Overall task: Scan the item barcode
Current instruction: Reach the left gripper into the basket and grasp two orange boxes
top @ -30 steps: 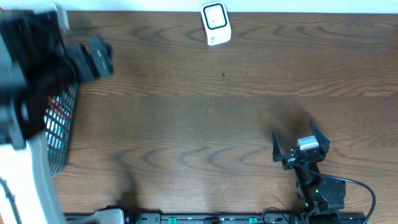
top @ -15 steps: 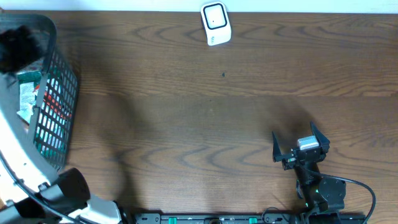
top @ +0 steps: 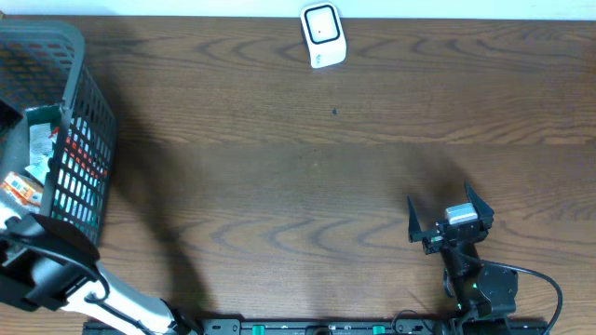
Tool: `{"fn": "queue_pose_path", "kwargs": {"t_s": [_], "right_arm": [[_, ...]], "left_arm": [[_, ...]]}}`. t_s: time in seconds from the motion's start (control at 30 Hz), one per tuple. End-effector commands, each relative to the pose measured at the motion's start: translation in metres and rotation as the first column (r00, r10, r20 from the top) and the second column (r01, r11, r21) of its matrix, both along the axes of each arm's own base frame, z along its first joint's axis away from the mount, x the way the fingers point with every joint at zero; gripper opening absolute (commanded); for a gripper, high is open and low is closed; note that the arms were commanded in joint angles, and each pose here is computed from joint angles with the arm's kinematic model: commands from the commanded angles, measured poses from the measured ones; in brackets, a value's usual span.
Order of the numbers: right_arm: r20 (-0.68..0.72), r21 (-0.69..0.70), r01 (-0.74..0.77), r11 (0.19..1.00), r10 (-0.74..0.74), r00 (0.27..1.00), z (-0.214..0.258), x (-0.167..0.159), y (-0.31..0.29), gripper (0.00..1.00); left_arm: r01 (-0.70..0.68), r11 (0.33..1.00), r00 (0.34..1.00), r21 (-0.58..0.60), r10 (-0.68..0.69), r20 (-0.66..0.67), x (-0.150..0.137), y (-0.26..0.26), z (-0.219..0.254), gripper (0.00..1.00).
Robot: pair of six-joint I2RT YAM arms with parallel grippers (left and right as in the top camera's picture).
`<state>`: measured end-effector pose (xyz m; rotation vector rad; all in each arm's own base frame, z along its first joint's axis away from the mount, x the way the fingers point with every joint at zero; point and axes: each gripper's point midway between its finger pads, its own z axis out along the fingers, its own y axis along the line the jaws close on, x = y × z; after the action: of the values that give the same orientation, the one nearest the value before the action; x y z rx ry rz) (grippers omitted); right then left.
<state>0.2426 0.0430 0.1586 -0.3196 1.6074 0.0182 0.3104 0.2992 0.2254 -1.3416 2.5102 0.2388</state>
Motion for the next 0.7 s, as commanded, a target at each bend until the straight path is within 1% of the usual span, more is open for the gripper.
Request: {"fn": "queue_pose_path", "kwargs": {"t_s": [0.0,0.17,0.2,0.3,0.37,0.43,0.67], "right_arm": [[-0.001,0.003,-0.005,1.000,0.005,1.000,0.000,-0.001,0.001,0.99],[-0.001,0.004,-0.005,1.000,0.005,1.000,0.000,0.000,0.001,0.99],[-0.001,0.004,-0.005,1.000,0.005,1.000,0.000,0.000,0.001,0.99],[-0.001,0.003,-0.005,1.000,0.005,1.000,0.000,0.000,0.001,0.99],[-0.001,0.003,-0.005,1.000,0.005,1.000,0.000,-0.001,0.001,0.99],[-0.001,0.003,-0.005,1.000,0.005,1.000,0.000,0.000,0.001,0.99],[-0.001,0.003,-0.005,1.000,0.005,1.000,0.000,0.000,0.001,0.99]], "left_arm": [[-0.042,0.999,0.998,-0.027,0.041,-0.048,-0.007,0.011,-0.020,0.98],[-0.047,0.997,0.995,-0.059,0.042,-0.091,-0.008,0.023,-0.047,1.00],[-0.049,0.997,0.994,-0.067,0.042,-0.101,-0.009,0.025,-0.052,0.98],[-0.032,0.995,0.990,-0.096,0.019,-0.142,-0.012,0.031,-0.072,0.87],[-0.043,0.992,0.986,-0.119,0.023,-0.164,-0.015,0.035,-0.085,0.82],[-0.056,0.989,0.983,-0.136,0.030,-0.182,-0.018,0.038,-0.095,0.79],[-0.087,0.981,0.975,-0.172,0.048,-0.219,-0.027,0.045,-0.118,0.80]]}}
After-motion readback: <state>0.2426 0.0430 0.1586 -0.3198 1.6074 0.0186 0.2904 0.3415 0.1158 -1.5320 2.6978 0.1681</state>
